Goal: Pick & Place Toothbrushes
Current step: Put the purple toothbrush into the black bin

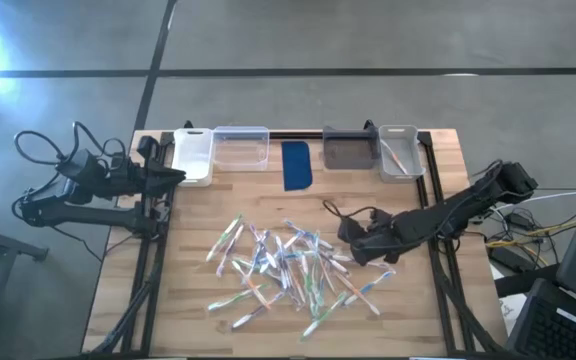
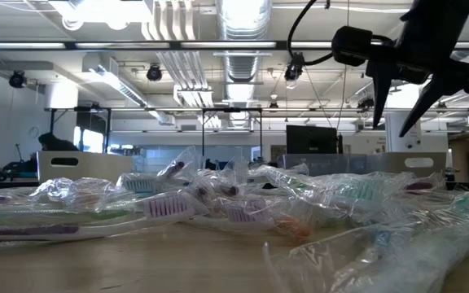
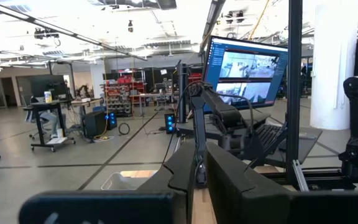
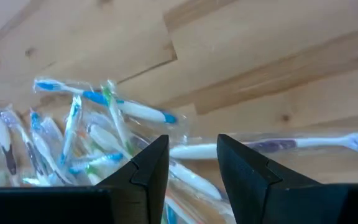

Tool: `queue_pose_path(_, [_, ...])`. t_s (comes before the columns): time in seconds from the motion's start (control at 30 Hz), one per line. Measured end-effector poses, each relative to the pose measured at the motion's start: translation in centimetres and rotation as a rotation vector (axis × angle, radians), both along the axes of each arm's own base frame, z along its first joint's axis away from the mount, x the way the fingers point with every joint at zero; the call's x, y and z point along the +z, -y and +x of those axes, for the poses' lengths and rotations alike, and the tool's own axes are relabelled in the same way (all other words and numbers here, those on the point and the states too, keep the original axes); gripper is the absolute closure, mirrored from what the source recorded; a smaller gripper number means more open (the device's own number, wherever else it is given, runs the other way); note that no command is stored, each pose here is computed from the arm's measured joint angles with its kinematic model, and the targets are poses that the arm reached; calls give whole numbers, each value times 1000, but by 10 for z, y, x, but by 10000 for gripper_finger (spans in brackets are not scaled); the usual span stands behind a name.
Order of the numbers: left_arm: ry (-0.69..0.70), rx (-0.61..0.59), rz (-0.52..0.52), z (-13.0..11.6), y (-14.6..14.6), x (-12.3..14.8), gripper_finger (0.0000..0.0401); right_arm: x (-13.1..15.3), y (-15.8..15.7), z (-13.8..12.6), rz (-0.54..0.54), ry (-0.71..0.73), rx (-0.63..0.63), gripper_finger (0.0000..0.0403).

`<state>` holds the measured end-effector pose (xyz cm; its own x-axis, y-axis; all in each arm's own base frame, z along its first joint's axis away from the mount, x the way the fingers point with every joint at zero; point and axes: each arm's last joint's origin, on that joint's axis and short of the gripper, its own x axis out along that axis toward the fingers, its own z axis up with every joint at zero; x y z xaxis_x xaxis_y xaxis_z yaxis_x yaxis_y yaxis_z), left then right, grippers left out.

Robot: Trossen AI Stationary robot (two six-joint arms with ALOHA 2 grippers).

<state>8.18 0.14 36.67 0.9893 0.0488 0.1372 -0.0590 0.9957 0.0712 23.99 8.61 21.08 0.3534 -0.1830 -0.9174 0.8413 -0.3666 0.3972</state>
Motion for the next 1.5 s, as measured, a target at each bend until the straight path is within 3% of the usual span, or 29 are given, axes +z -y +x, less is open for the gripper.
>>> queue_pose_path(0.33, [0, 0, 0, 0, 0, 0, 359, 3, -9, 41, 58, -64, -1, 269])
queue_pose_path(0.63, [0, 0, 0, 0, 0, 0, 359, 48, -21, 60, 48, -225, 7, 315])
queue_pose_path(0.9, [0, 0, 0, 0, 0, 0, 359, 69, -22, 61, 72, -320, 3, 316])
queue_pose_path(1.17, [0, 0, 0, 0, 0, 0, 359, 78, -2, 59, 39, -259, -55, 297])
queue_pose_path(1.23, [0, 0, 0, 0, 0, 0, 359, 78, -3, 63, 13, -238, 12, 291])
queue_pose_path(1.37, [0, 0, 0, 0, 0, 0, 359, 74, -10, 74, -71, -218, 394, 281])
queue_pose_path(1.5, [0, 0, 0, 0, 0, 0, 359, 60, -9, 89, -97, -237, 687, 275])
